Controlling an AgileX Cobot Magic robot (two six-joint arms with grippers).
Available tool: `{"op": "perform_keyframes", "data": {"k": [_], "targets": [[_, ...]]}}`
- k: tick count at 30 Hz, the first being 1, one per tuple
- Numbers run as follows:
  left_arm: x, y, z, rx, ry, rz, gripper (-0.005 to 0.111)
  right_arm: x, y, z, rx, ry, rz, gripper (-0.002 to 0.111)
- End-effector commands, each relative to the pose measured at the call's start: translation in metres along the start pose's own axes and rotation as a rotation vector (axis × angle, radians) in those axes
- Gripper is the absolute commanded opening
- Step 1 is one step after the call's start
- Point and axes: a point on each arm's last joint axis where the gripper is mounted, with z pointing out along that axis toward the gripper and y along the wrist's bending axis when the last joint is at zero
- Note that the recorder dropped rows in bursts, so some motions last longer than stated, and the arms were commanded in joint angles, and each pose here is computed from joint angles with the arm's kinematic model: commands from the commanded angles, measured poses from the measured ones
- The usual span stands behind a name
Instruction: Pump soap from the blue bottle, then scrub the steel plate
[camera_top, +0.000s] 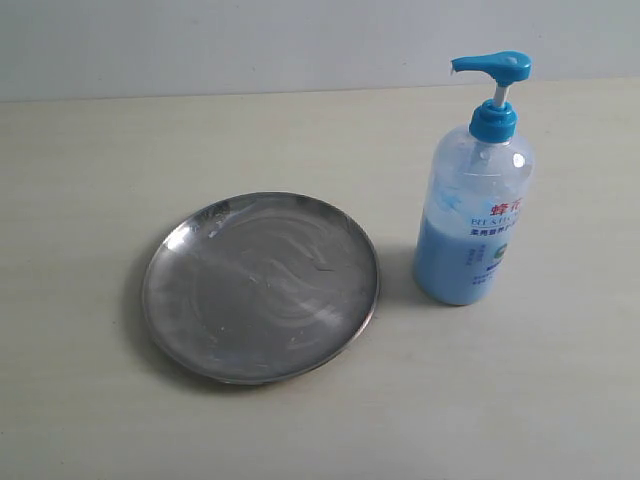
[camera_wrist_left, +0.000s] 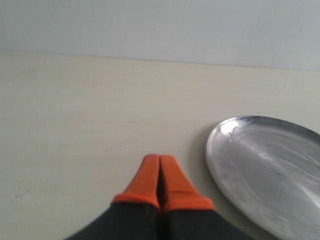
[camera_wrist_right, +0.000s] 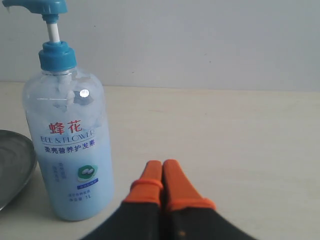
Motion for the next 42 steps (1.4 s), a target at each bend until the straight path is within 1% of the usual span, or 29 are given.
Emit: {"op": "perform_keyframes", "data": {"k": [1,6,9,24,42], "targets": [[-0.001,0.000,0.000,-0.002,-0.011,-0.003,0.000,0.001,0.000,0.000,0.004,-0.007,-0.001,0.000],[-0.001,0.000,0.000,-0.002,-0.011,-0.003,0.000,0.003,0.000,0.003,0.003,0.033,-0.002,0.000],[-0.001,0.000,0.000,-0.002,-0.011,-0.003,0.000,-0.006,0.000,0.003,0.003,0.041,-0.002,0.000],[-0.001,0.000,0.000,-0.002,-0.011,-0.003,0.000,-0.074,-0.002,0.006,0.004,0.009,-0.001,0.000],[-0.001,0.000,0.000,-0.002,-0.011,-0.003,0.000,-0.155,-0.004,0.038,0.004,0.006,-0.001,0.000]]}}
